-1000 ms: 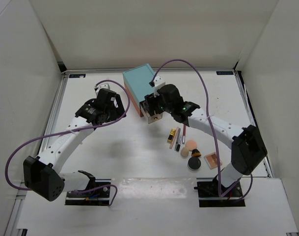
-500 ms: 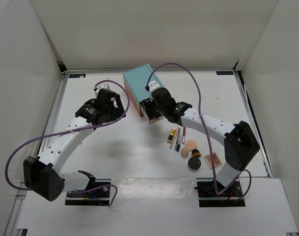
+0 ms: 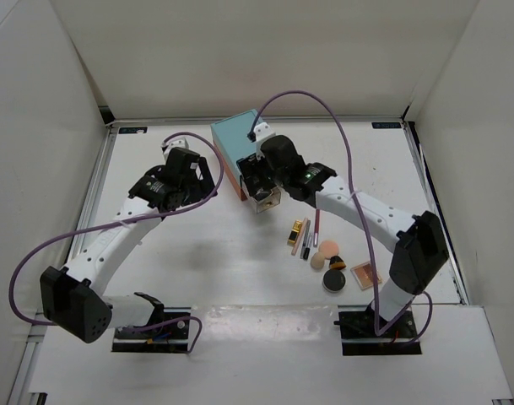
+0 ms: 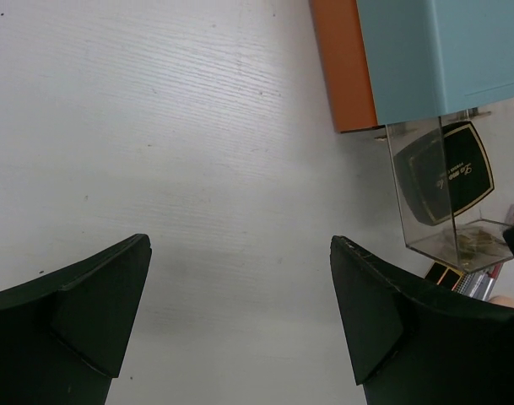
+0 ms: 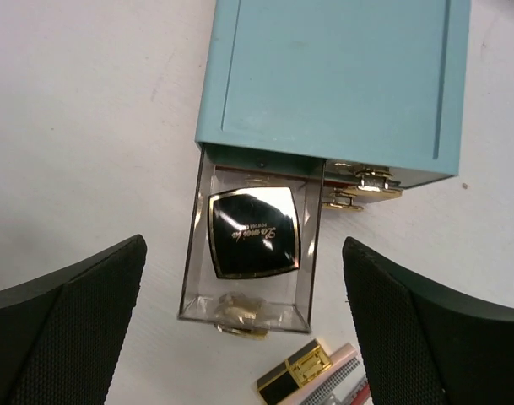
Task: Organize the makeup
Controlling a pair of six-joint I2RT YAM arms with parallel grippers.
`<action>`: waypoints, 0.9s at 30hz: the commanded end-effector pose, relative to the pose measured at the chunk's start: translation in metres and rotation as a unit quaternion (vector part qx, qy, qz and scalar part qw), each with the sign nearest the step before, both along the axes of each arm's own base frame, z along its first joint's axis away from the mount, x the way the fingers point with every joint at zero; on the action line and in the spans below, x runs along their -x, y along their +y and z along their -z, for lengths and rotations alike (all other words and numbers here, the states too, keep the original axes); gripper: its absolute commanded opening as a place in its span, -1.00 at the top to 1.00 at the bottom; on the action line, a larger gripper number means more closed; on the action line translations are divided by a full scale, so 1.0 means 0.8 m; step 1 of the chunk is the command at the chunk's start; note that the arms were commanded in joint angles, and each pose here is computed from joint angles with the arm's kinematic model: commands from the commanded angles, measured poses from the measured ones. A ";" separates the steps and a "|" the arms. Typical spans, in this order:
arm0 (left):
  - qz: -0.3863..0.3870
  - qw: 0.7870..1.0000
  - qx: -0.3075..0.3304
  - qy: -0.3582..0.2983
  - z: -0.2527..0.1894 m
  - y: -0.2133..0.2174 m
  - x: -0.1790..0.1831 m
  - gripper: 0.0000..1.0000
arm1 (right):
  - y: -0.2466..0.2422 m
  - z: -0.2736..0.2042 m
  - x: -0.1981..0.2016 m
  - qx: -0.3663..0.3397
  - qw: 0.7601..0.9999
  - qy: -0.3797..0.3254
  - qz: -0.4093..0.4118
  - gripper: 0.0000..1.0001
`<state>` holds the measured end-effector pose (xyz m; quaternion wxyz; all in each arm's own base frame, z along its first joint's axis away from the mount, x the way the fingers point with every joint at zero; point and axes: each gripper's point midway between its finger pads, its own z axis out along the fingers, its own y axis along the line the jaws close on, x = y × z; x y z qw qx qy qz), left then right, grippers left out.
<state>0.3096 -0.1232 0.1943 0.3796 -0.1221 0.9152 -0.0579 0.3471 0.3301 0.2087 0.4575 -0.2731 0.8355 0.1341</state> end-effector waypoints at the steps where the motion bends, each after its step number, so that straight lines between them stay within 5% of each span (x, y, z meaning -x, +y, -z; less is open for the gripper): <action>1: 0.015 0.999 0.006 -0.027 -0.025 -0.007 -0.010 -0.97 | -0.015 -0.058 0.015 -0.032 0.999 -0.026 0.001 -0.98; 7: 0.035 0.999 -0.003 -0.025 -0.023 -0.008 -0.007 -0.97 | -0.107 -0.051 0.050 -0.036 0.995 0.007 0.088 -0.98; 14: 0.057 0.998 -0.009 -0.011 -0.011 -0.012 -0.002 -0.97 | -0.225 0.080 0.169 0.066 0.945 0.232 0.222 -0.97; 18: 0.084 0.996 0.001 0.001 -0.001 -0.026 0.003 -0.97 | -0.239 0.129 0.237 0.079 0.913 0.324 0.237 -0.98; 27: 0.133 0.990 0.008 0.043 0.039 -0.068 0.031 -0.97 | -0.250 0.192 0.270 0.078 0.892 0.359 0.262 -0.97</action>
